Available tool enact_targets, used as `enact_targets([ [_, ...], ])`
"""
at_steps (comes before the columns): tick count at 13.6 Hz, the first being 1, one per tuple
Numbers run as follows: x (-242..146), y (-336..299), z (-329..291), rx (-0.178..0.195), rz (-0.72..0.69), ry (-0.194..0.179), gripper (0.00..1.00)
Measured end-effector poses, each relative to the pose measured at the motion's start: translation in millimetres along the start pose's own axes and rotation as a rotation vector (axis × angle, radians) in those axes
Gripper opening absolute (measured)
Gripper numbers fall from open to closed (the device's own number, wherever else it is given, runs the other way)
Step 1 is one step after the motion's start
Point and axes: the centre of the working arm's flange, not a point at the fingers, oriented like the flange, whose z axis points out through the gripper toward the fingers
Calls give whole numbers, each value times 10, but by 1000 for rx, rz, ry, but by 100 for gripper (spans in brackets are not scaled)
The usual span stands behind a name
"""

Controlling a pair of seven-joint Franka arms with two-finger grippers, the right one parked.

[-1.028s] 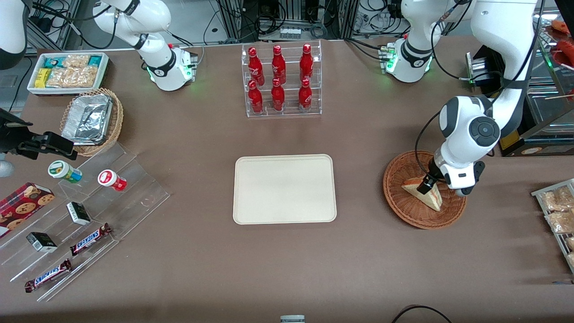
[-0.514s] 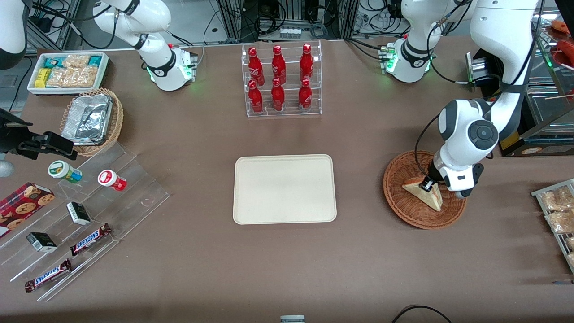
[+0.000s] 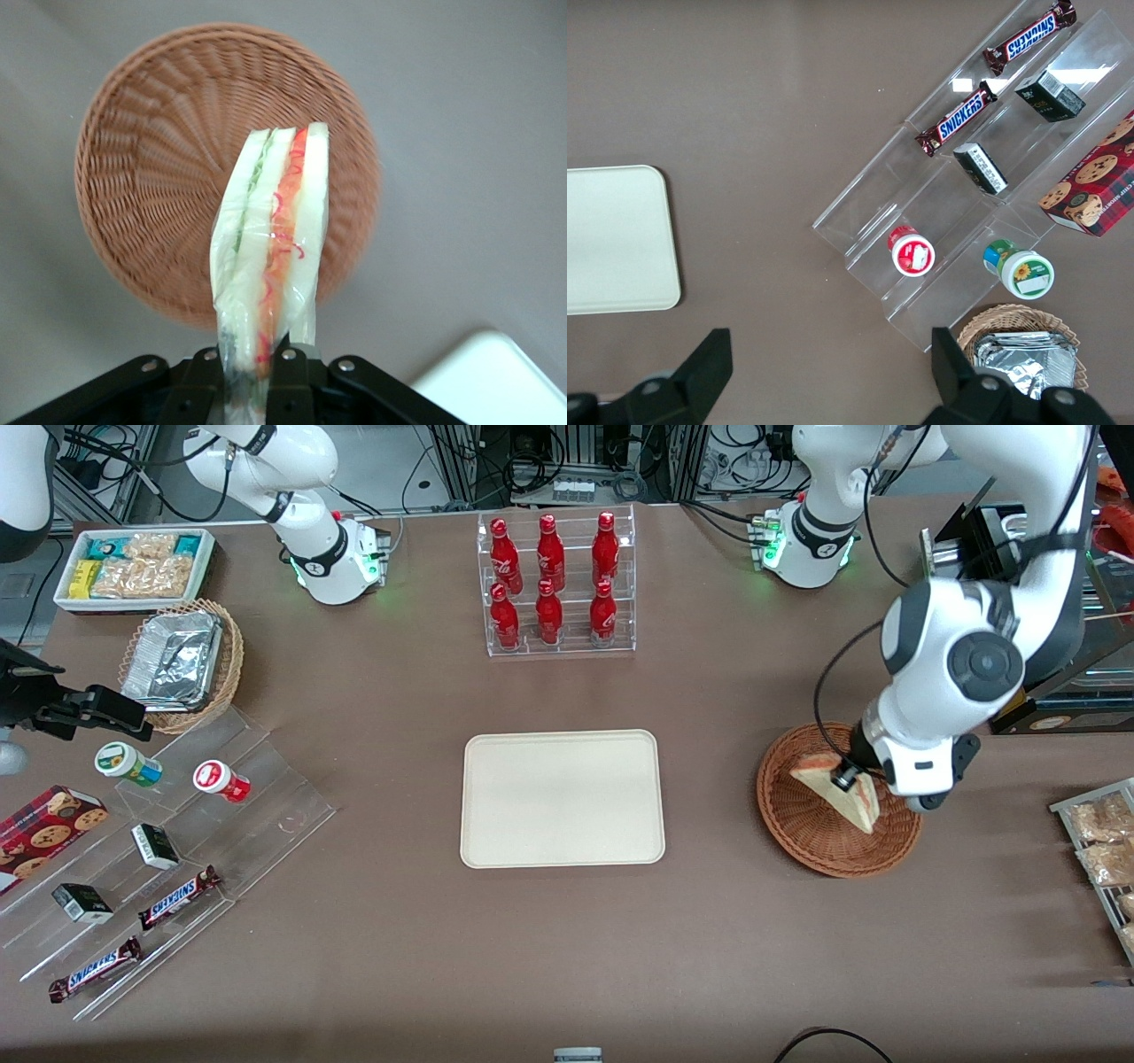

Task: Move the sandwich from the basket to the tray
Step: 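Carry the sandwich with the left gripper over the white tray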

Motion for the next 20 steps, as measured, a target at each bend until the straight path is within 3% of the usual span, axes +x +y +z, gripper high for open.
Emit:
enact_targets([
  [3, -768, 477, -246, -23, 144, 8, 15],
  [7, -1904, 1059, 71, 25, 381, 46, 15],
  [9, -2345, 1327, 312, 45, 465, 48, 15],
  [13, -2914, 1761, 845, 74, 577, 54, 15],
  [17, -3314, 2075, 1207, 17, 645, 66, 15],
  [20, -3486, 2137, 1382, 3, 682, 82, 15],
])
